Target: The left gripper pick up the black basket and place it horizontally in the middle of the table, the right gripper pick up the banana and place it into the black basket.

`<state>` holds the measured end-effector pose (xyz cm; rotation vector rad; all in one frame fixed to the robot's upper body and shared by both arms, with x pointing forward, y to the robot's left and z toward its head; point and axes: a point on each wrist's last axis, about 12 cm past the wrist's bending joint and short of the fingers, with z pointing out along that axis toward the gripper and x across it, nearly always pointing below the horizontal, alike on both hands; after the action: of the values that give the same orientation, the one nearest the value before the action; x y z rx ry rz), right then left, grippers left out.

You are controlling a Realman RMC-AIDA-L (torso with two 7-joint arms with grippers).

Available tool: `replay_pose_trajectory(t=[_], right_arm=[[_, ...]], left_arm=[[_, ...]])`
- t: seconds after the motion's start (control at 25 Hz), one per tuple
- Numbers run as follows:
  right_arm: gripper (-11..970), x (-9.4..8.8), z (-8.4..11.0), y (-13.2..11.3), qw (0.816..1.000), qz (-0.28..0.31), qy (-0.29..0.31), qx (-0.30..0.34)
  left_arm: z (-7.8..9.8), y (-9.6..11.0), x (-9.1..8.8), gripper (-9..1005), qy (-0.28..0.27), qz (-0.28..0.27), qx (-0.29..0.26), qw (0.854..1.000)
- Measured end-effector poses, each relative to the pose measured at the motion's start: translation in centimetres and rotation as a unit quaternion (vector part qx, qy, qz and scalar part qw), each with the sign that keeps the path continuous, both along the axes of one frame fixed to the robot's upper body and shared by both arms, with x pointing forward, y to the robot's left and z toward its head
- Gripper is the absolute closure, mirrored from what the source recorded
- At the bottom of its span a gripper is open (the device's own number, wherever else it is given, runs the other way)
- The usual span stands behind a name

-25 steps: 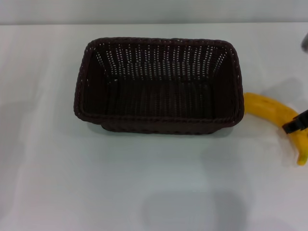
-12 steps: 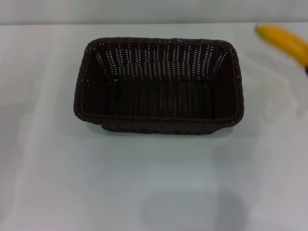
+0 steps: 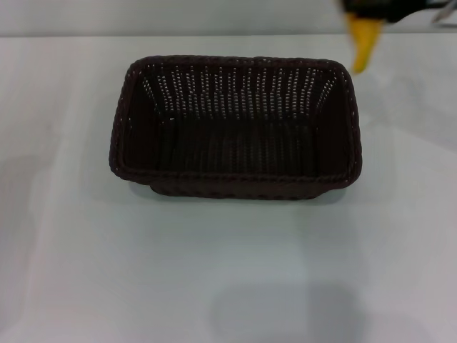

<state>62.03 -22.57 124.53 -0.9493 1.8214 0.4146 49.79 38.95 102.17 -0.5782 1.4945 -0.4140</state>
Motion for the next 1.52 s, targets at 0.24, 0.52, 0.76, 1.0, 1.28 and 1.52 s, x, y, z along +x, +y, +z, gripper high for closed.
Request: replay_pose_trajectory(t=[0.24,0.52,0.76,1.0,1.28,1.52], right_arm=[[473,-0.3,-2.7,4.7,0.994,0.099,-0.019,-0.051],[433,-0.9,-5.3,7.5,0.986,0.143,-0.001,-0.084],[311,-0.7,-5.1,6.3,0.993,0.110,-0.005,-0.048],[185,-0.8,-3.3,1.6,0.995,0.052,-0.038,0.080],[97,-2.0,-3.5,-6.4,0.934,-0.020,-0.111,0.339],[91,-3.9,-8.3,-12.9,0.884,-0.151,-0.201,0.395]], left_arm=[[-0.1,0.1,-0.1,115,-0.001,0.006,-0.005,1.000],[0.0,0.0,0.0,115,-0.002,0.005,-0.013,1.000],[0.0,0.0,0.1,116,-0.002,0.004,-0.013,1.000],[-0.1,-0.7,0.5,116,-0.002,-0.002,-0.022,1.000],[-0.3,-1.4,0.9,116,0.000,-0.009,-0.029,1.000],[-0.4,-1.9,1.0,115,0.002,-0.015,-0.033,0.999]])
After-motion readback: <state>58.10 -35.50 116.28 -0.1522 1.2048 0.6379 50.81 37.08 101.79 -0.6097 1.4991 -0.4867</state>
